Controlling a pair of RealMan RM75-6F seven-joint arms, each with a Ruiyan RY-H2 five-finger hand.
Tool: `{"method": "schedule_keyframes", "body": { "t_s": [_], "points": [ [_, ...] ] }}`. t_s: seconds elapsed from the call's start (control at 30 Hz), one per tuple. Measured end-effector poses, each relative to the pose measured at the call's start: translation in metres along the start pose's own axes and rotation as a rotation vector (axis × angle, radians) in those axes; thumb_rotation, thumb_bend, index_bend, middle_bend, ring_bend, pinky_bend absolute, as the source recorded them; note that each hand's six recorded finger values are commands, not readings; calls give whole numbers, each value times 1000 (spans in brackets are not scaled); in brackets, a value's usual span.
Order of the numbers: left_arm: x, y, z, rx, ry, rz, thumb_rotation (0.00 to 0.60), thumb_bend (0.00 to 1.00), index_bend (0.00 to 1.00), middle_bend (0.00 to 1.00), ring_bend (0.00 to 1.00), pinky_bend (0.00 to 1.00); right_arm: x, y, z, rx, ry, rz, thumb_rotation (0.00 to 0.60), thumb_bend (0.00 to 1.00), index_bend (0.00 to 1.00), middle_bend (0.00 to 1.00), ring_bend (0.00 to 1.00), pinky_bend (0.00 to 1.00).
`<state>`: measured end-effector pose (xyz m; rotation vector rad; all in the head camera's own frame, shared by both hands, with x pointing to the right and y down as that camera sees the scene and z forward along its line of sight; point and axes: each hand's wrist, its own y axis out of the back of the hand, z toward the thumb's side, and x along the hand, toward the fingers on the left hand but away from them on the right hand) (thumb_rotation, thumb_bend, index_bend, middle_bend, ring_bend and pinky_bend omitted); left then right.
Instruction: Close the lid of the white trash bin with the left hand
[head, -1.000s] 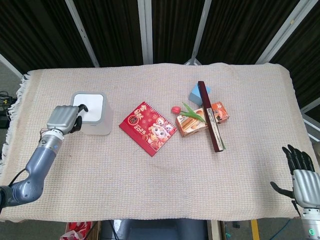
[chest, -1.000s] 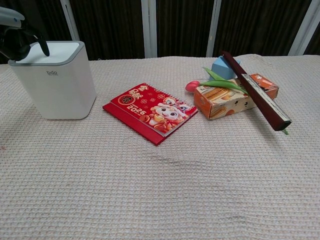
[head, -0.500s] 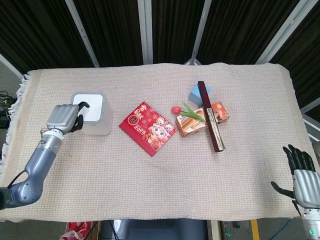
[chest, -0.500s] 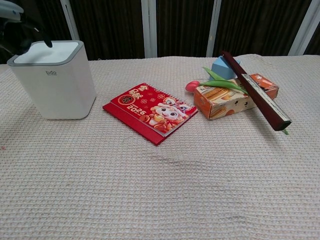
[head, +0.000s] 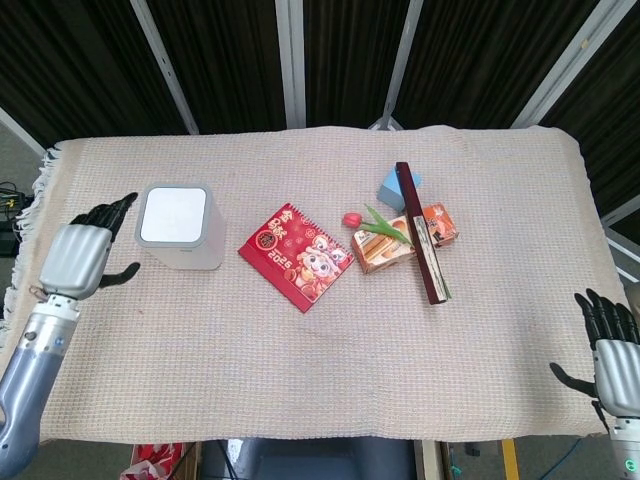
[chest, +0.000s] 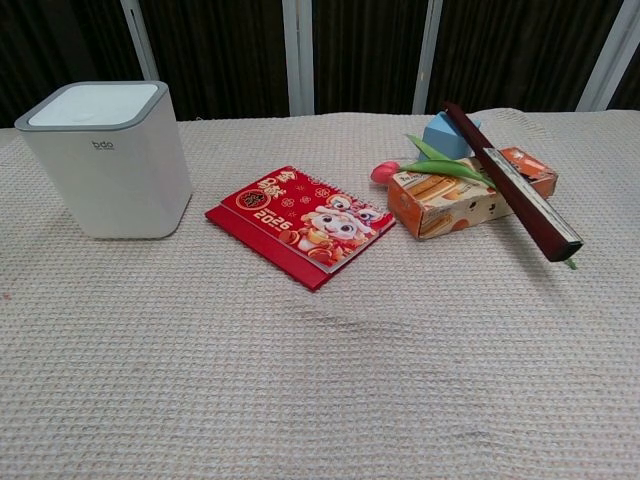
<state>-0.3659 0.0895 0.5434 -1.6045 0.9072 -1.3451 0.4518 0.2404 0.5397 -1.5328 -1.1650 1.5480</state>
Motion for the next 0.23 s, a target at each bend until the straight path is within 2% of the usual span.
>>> {"method": "schedule_keyframes", "body": {
  "t_s": [0.17,0.23],
  "points": [
    [-77,-40,-44,-14,59,-32,600,155,0,0,0,0,1,5,-2,27,-2,-23,600,194,0,0,0,0],
    [-97,-47,-54,-6,69,-29,600,151,0,0,0,0,1,5,-2,33,0,-28,600,194,0,0,0,0]
  ]
}}
